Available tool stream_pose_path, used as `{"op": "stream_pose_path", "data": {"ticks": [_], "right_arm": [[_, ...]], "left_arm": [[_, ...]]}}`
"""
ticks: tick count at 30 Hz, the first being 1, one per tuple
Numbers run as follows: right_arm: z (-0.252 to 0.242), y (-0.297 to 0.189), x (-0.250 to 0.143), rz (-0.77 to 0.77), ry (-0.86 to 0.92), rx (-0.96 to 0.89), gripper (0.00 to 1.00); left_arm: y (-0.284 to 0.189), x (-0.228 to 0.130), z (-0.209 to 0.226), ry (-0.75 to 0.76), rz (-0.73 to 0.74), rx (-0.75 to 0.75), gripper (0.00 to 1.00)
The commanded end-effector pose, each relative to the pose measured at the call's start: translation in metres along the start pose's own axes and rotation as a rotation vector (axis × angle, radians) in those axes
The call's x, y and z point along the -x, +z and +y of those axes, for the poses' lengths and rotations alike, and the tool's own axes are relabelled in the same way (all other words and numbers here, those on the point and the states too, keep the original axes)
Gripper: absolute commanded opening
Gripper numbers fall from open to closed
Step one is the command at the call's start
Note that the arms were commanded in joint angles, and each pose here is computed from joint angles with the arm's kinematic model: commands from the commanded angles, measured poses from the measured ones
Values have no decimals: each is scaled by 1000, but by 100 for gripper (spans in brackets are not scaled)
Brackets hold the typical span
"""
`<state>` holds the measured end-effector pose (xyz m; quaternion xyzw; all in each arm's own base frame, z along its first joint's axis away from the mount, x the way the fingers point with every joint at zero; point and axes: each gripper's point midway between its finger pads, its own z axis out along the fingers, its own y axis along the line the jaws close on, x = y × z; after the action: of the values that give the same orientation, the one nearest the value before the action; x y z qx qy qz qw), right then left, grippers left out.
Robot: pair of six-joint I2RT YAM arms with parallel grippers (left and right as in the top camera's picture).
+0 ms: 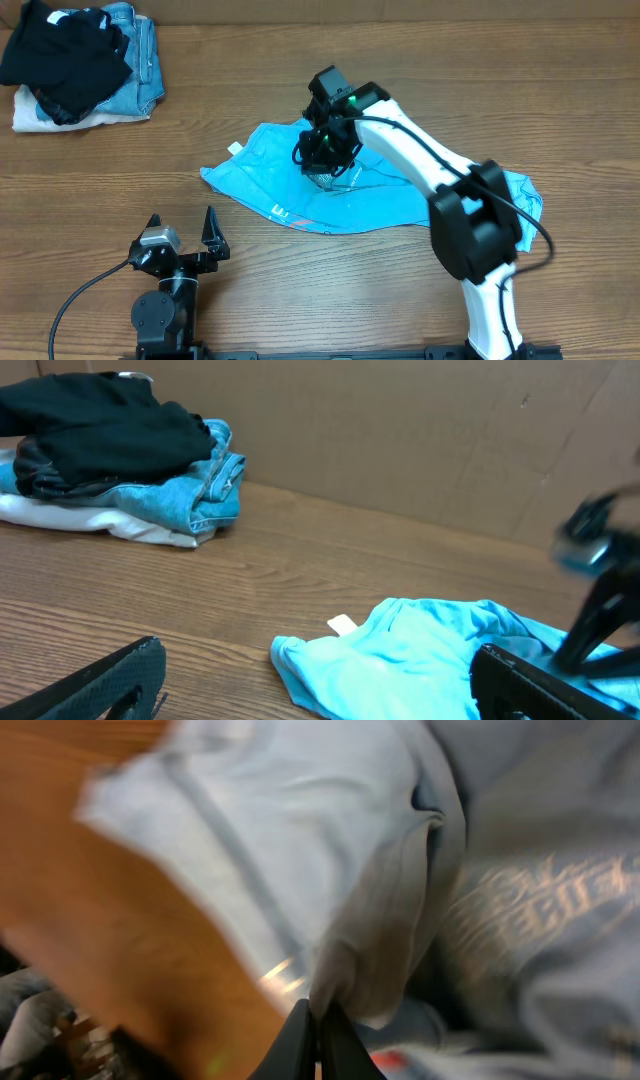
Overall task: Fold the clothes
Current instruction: 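Release the T-shirt and move the right gripper to its right side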
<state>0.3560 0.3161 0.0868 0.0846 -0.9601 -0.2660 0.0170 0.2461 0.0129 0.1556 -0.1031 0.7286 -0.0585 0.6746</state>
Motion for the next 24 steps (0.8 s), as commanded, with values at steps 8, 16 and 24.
{"op": "stream_pose_path", "data": {"ticks": [8, 16, 24], "right_arm": [[106, -59, -55, -34, -185, 121, 4], [114, -38, -77, -57, -169, -31, 12], [54, -58, -54, -95, -14, -179, 52]], "left_arm": [[0, 2, 4, 25, -12, 18, 100], [0, 2, 4, 25, -12, 18, 100], [0, 2, 4, 25, -12, 18, 100]]}}
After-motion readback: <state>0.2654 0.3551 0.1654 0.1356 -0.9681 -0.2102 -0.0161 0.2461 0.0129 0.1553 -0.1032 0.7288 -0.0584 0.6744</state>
